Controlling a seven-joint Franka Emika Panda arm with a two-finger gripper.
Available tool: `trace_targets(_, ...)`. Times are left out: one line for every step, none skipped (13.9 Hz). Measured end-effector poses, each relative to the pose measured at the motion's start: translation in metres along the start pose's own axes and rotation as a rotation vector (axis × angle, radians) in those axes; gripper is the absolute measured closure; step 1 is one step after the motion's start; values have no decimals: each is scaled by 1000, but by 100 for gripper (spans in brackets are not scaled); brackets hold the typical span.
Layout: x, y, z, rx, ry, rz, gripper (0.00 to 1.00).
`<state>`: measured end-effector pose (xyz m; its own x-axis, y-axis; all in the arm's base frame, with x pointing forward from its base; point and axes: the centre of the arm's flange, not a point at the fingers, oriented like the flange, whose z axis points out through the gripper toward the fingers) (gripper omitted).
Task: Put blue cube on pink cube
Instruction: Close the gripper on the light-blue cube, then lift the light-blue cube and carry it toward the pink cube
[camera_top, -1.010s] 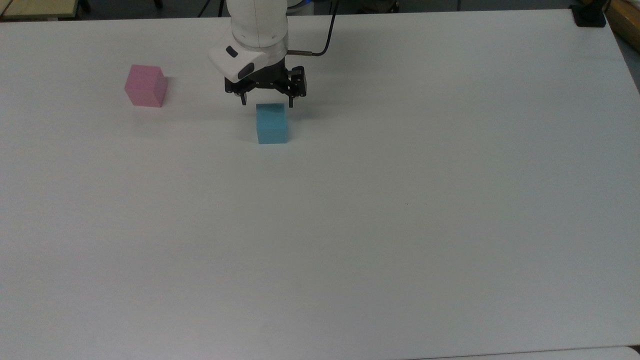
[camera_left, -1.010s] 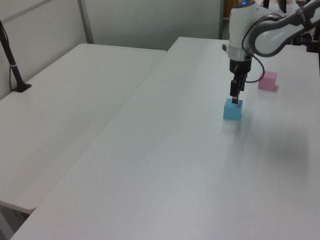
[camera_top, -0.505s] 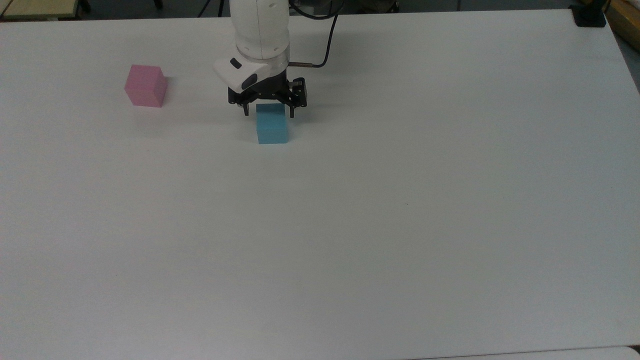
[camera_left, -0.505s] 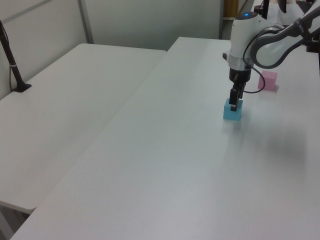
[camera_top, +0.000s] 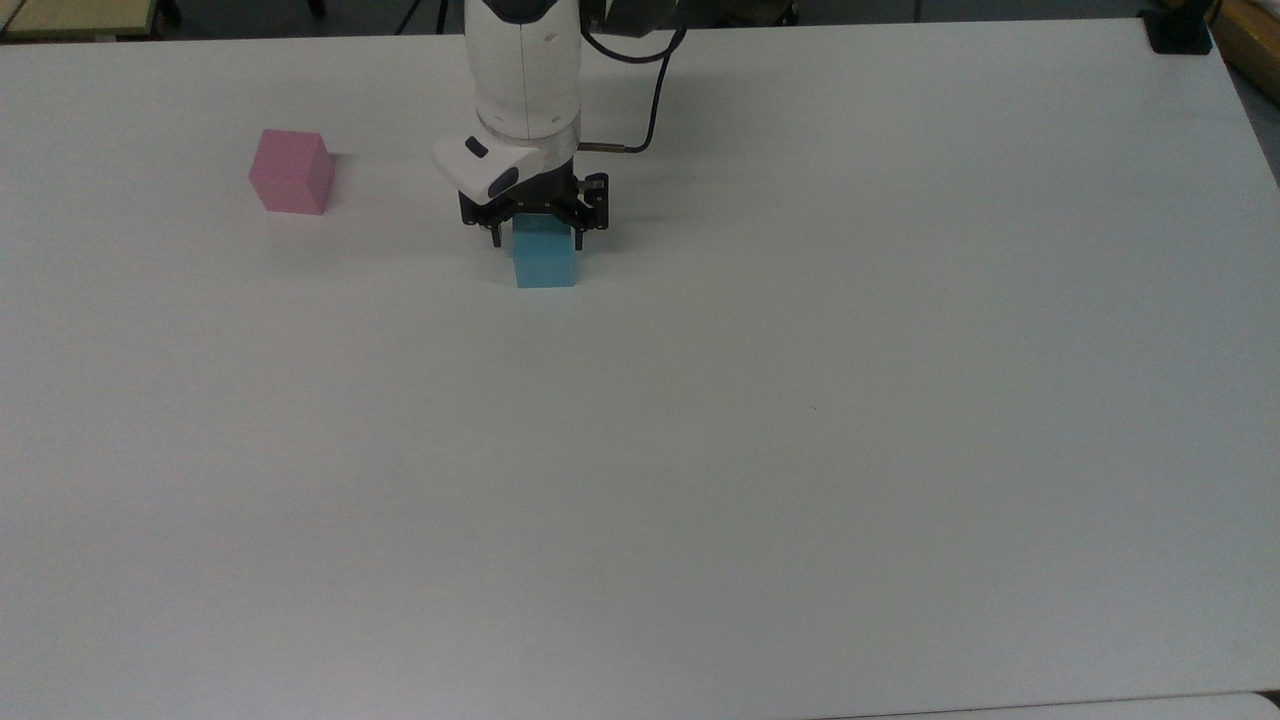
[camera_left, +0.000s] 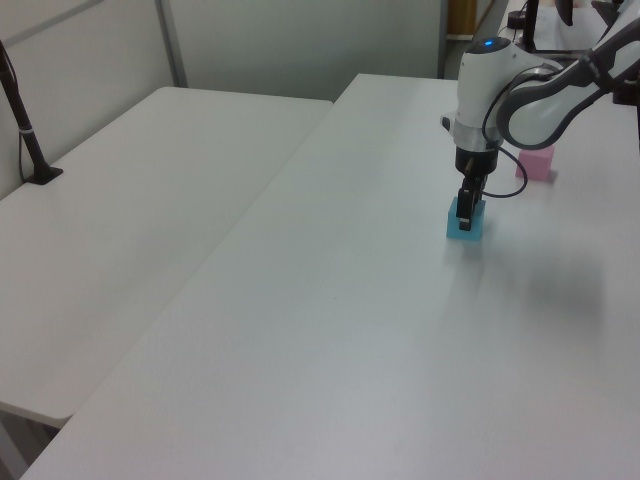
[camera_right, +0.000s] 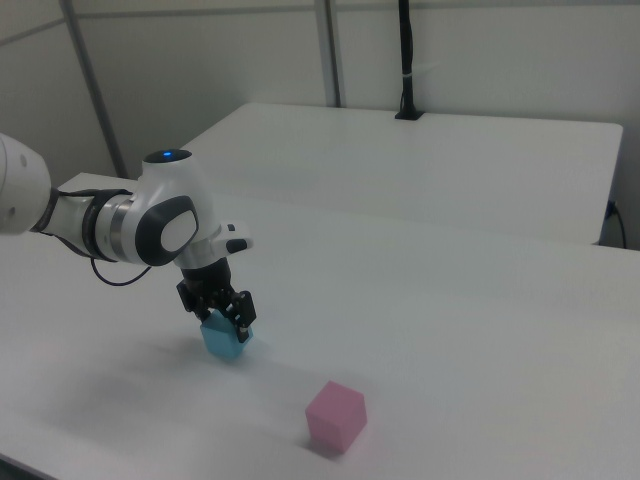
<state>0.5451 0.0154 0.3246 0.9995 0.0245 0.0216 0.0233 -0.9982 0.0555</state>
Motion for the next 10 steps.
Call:
trace_targets(0, 0, 0, 0, 0, 0, 28)
trace_targets(0, 0, -1, 0, 2, 0, 39)
trace_targets(1, 0, -2, 0, 4, 0, 39)
trace_targets(1, 1, -2, 0, 6, 1, 39)
trace_targets(2, 1, -4, 0, 9, 1, 39)
trace_targets(3, 1, -8, 0, 17, 2, 40)
trace_targets(4, 2, -14, 0, 28, 3, 40)
trace_targets(6, 3, -32, -1, 41, 6, 40)
trace_targets(7, 4, -45, -3, 31, 8, 40)
trace_targets(13, 8, -80, -9, 1, 15, 40)
